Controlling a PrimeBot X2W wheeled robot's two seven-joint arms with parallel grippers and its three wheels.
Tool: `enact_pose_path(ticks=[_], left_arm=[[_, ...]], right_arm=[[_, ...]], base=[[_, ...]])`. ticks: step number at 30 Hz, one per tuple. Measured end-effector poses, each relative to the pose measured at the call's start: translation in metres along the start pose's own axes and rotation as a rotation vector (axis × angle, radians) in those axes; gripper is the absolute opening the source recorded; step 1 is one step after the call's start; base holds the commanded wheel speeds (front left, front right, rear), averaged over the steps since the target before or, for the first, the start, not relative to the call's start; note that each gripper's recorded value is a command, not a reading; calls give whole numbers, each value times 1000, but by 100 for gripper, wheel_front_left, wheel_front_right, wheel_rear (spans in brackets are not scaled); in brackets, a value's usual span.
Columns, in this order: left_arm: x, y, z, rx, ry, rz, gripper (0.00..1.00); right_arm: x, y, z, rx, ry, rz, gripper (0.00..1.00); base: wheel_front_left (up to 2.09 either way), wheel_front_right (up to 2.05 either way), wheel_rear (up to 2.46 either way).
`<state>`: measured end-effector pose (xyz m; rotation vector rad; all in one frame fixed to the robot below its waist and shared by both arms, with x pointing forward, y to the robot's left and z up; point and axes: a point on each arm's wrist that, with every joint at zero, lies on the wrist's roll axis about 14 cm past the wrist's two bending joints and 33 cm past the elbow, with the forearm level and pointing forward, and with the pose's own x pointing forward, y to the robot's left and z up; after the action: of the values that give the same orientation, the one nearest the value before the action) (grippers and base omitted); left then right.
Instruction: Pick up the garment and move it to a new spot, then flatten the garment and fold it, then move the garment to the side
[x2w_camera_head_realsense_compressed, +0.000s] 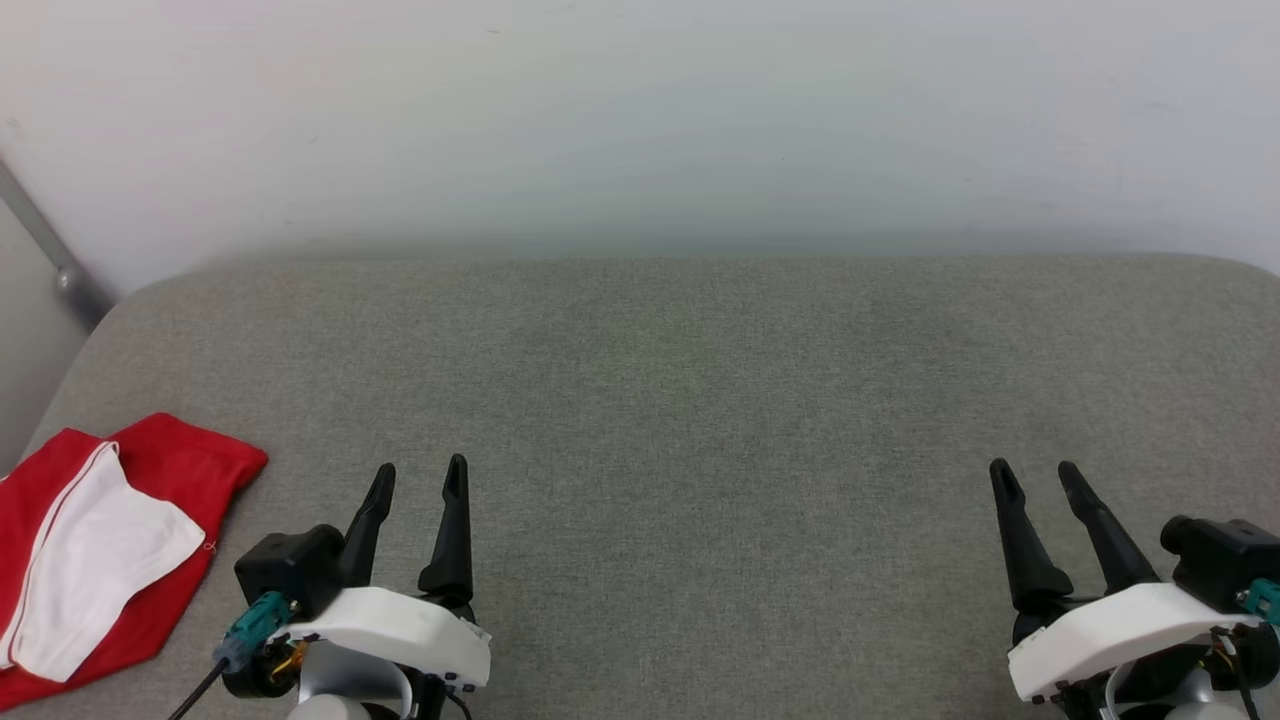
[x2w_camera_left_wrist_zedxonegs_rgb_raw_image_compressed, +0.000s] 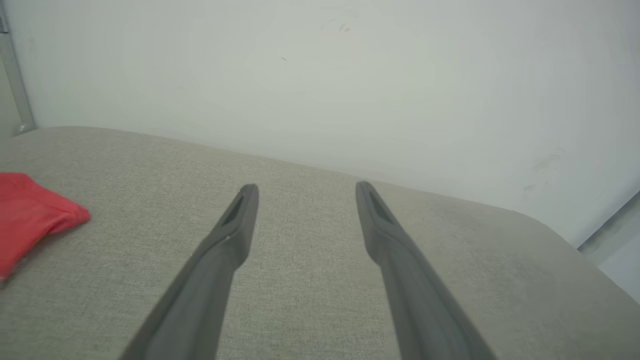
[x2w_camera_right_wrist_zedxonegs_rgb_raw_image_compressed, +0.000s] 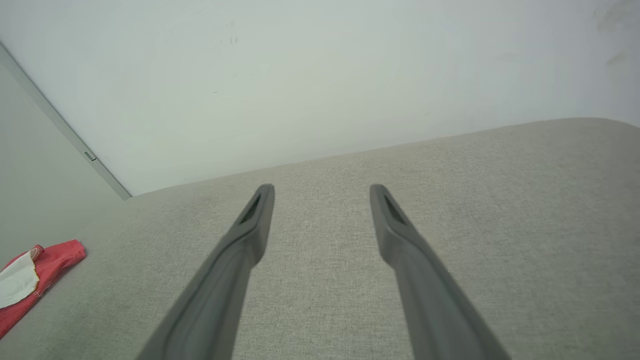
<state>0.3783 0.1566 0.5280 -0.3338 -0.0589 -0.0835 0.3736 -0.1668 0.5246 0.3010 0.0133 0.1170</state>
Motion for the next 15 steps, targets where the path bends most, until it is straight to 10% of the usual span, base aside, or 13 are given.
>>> enact_pose_path(ticks=[15], left_arm=[[-2,-3,1,129,-23,-11,100]], right_arm=[[-4,1,10,-138,-38,-6,100]], base=[[0,0,0]])
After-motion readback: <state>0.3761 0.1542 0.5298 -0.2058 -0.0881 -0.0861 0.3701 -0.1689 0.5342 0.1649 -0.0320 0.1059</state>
